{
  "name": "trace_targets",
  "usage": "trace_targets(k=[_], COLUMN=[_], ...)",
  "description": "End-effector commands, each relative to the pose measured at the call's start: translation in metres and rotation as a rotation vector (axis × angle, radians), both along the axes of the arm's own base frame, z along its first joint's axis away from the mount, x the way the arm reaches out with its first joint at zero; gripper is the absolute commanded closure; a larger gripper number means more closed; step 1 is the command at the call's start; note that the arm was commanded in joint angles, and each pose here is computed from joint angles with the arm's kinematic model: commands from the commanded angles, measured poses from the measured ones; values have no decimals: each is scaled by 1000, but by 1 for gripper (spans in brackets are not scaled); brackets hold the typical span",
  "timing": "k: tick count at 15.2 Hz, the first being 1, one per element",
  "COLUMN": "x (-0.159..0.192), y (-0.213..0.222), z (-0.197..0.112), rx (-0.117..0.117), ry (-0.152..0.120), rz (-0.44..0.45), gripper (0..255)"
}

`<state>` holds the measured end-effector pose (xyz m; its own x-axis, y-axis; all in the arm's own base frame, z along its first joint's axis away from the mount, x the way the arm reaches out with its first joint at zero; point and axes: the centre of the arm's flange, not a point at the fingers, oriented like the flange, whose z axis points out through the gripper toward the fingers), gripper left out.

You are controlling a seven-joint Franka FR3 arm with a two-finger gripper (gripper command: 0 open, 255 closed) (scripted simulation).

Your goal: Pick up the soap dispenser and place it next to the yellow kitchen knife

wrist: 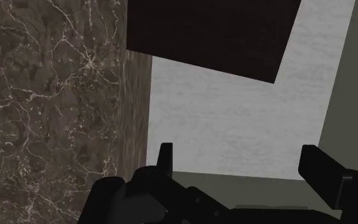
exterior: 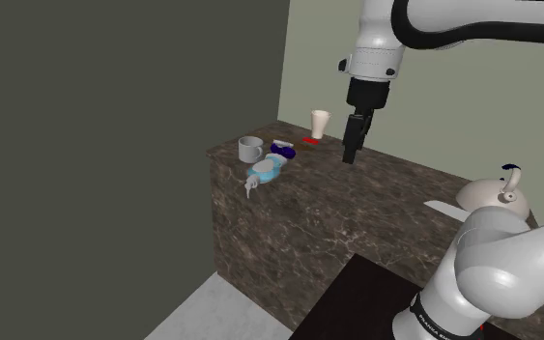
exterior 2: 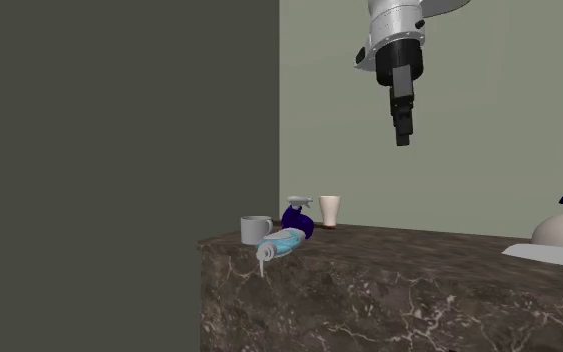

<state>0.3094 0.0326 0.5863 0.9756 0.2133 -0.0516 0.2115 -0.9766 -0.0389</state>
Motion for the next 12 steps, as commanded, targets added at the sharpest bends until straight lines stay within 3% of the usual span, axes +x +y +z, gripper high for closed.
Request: trace_targets(k=[1,12], x=[0,111], y=[0,44], z=[0,-75], rx=[0,-23], ry=[0,-11], rz=[0,-450], gripper=[0,0])
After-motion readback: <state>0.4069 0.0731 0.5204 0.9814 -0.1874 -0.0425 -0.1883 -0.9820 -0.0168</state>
